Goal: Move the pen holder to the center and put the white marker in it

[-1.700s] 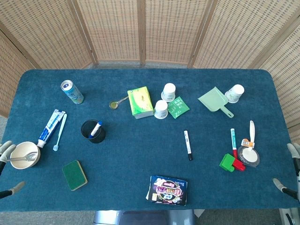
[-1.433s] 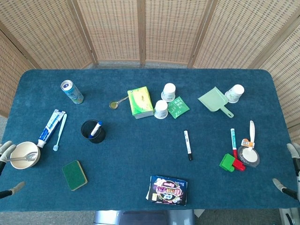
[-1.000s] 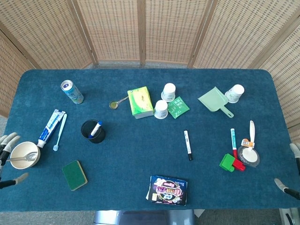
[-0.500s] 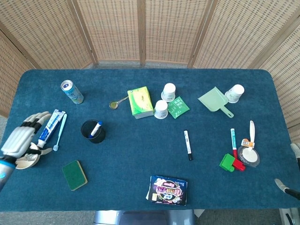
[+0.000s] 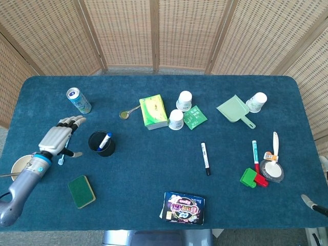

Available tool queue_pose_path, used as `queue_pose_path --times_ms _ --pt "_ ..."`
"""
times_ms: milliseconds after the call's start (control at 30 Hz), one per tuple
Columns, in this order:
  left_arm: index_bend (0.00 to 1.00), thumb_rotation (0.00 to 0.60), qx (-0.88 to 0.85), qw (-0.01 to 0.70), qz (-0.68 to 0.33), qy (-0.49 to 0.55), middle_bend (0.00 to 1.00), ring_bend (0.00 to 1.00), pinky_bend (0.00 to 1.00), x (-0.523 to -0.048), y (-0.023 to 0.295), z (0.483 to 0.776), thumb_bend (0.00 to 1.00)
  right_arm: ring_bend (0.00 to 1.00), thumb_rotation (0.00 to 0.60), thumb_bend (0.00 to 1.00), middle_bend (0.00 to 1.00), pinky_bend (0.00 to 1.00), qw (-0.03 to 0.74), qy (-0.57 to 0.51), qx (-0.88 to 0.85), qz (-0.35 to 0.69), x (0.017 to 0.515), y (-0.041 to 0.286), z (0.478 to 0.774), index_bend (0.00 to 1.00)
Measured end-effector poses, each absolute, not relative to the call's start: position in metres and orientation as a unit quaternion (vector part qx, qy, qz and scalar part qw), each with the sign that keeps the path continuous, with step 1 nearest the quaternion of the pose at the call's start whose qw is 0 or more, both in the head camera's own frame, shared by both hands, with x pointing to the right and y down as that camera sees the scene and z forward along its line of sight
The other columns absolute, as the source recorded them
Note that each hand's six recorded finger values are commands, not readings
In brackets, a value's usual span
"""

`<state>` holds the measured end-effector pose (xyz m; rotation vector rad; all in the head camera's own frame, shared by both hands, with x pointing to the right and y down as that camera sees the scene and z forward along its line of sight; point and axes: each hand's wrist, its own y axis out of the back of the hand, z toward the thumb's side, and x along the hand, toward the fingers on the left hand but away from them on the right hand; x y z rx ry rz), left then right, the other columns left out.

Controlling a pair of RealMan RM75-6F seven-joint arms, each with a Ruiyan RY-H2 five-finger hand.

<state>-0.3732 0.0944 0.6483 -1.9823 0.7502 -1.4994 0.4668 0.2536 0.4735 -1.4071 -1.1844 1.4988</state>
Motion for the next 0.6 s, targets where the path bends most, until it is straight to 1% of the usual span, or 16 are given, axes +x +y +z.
queue_pose_path --times_ms 67,267,400,467,500,533,600 --pt "0.00 0.600 -0.738 0.267 -0.556 0.272 0.00 0.00 0.01 -0.364 0.093 0.653 0.00 0.00 0.600 0.00 0.00 0.00 0.374 -0.463 -0.551 0.585 0.467 0.254 0.474 0.07" --pt "0.00 0.600 -0.736 0.278 -0.562 0.256 0.00 0.00 0.13 -0.344 0.091 0.663 0.00 0.00 0.600 0.00 0.00 0.00 0.368 -0.465 -0.557 0.581 0.467 0.254 0.473 0.07" --pt "0.00 0.600 -0.729 0.286 -0.571 0.245 0.00 0.00 0.22 -0.332 0.089 0.671 0.00 0.00 0.600 0.00 0.00 0.00 0.364 -0.471 -0.558 0.578 0.468 0.254 0.472 0.07" --pt "0.02 0.600 -0.724 0.293 -0.576 0.242 0.05 0.02 0.28 -0.326 0.088 0.674 0.00 0.00 0.600 0.00 0.00 0.00 0.363 -0.474 -0.557 0.577 0.470 0.254 0.471 0.07" --pt "0.04 0.600 -0.721 0.296 -0.577 0.242 0.12 0.07 0.33 -0.323 0.088 0.675 0.00 0.00 0.600 0.00 0.00 0.00 0.362 -0.475 -0.557 0.577 0.470 0.253 0.470 0.07" --pt "0.07 0.600 -0.718 0.300 -0.580 0.242 0.19 0.13 0.39 -0.319 0.087 0.677 0.00 0.00 0.600 0.00 0.00 0.00 0.361 -0.476 -0.558 0.577 0.471 0.253 0.471 0.07" --pt "0.13 0.600 -0.713 0.307 -0.582 0.244 0.29 0.23 0.48 -0.314 0.086 0.678 0.01 0.00 0.600 0.00 0.00 0.00 0.360 -0.476 -0.559 0.576 0.471 0.253 0.471 0.07"
